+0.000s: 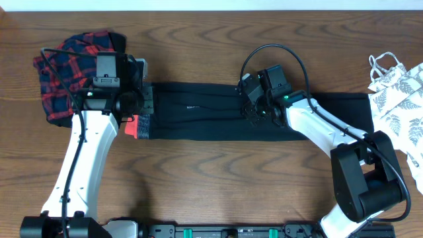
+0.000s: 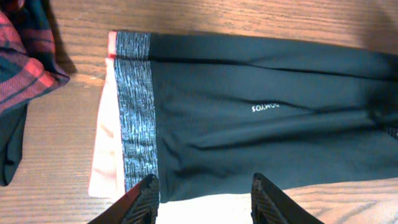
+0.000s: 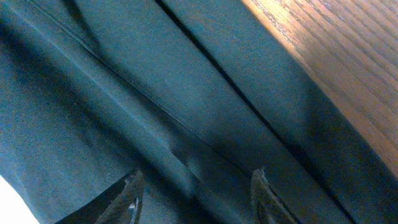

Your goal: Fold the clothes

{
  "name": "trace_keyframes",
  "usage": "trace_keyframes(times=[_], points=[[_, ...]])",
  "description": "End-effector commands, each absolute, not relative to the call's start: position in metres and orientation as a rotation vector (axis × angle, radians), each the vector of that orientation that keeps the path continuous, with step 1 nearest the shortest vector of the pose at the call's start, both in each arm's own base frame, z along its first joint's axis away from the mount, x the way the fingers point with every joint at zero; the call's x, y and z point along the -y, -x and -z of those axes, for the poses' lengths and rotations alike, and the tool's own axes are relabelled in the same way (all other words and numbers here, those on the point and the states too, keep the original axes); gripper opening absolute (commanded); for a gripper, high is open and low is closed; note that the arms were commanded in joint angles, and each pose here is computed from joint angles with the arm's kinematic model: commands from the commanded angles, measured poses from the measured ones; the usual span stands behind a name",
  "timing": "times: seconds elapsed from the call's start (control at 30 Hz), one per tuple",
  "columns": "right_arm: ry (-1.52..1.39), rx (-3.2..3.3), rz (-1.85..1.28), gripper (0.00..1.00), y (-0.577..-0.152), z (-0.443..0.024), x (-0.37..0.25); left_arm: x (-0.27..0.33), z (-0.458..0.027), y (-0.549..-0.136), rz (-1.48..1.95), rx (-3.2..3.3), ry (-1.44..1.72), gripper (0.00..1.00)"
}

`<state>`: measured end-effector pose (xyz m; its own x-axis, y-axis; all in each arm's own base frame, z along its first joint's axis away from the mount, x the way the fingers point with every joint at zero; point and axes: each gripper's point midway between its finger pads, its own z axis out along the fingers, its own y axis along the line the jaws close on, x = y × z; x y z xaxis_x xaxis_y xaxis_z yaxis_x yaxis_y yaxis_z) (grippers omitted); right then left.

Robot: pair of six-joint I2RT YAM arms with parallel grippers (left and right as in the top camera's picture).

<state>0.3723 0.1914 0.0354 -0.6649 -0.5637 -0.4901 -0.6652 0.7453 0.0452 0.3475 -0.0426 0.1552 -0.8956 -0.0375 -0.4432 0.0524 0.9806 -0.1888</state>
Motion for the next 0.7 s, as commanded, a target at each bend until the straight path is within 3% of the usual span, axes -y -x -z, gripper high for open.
trace_keyframes(times=[0.0, 0.4, 0.53, 0.67], points=[[0.971, -2.501, -0.278, 0.56, -0.371, -0.027, -0.191, 0.041, -0.158, -0.349, 0.264, -2.666, -0.008, 0.48], [1.000, -2.540, -0.276, 0.55, -0.367, -0.006, -0.190, 0.041, -0.157, -0.348, 0.264, -2.670, -0.007, 0.48], [0.998, -2.536, -0.272, 0.43, -0.369, -0.004, -0.190, 0.041, -0.157, -0.348, 0.264, -2.670, -0.007, 0.48], [0.981, -2.528, -0.250, 0.39, -0.374, -0.005, -0.189, 0.041, -0.157, -0.347, 0.264, -2.672, -0.007, 0.48]])
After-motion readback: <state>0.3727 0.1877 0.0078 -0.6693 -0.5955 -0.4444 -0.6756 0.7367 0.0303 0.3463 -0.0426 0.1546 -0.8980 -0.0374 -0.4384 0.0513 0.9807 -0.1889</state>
